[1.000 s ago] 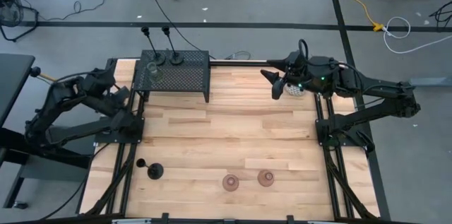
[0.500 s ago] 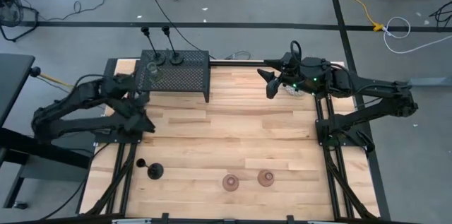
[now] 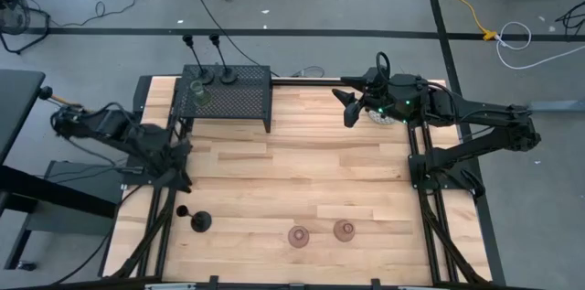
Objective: Pick & Place candle stick holders
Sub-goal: Put the black candle holder on the shelf aligned with the other black candle holders
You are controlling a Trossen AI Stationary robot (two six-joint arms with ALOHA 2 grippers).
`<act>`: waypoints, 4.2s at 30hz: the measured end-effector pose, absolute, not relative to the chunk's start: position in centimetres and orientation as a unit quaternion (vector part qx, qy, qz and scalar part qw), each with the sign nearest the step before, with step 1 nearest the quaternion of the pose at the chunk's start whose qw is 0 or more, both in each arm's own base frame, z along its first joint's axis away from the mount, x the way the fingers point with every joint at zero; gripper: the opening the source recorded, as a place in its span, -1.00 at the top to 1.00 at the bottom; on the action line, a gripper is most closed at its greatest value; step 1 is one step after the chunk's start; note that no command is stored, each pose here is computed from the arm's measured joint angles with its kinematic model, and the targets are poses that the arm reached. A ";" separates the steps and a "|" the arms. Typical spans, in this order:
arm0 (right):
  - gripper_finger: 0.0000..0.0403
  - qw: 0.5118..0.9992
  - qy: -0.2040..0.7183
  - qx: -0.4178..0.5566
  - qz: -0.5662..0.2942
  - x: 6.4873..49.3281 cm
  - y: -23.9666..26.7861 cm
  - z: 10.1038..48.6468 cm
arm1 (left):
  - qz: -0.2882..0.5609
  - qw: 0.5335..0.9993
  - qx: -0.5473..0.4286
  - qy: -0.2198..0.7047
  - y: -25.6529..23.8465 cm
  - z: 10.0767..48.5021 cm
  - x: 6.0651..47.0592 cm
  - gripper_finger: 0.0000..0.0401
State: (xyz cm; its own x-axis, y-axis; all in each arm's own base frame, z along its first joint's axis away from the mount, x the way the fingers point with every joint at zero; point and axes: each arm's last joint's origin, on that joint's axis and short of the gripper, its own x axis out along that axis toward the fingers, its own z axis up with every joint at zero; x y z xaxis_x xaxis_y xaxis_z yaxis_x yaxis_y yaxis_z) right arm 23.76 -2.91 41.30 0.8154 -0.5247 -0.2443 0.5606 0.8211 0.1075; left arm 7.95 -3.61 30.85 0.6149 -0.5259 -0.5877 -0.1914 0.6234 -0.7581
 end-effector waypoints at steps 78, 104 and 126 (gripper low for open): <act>-0.09 0.953 0.088 0.082 -0.280 23.8 -2.9 41.6 | 0.057 0.855 -0.225 0.464 -16.6 24.5 8.0 0.92; -0.09 0.953 0.091 0.073 -0.279 23.8 -2.9 41.6 | 0.040 0.824 -0.229 0.517 -16.8 24.4 7.6 0.92; -0.09 0.954 0.093 0.066 -0.278 23.8 -2.9 41.6 | -0.004 0.845 -0.239 0.477 -19.0 24.0 8.5 0.79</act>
State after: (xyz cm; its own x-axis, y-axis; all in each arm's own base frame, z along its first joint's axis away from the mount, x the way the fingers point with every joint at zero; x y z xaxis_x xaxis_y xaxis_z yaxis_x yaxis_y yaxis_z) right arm 23.85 -2.90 41.63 0.8281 -0.5181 -0.2141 0.5426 0.8368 0.0736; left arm 8.46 -19.02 23.98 0.5440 -0.2362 -0.8051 -0.2211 0.8853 -0.4091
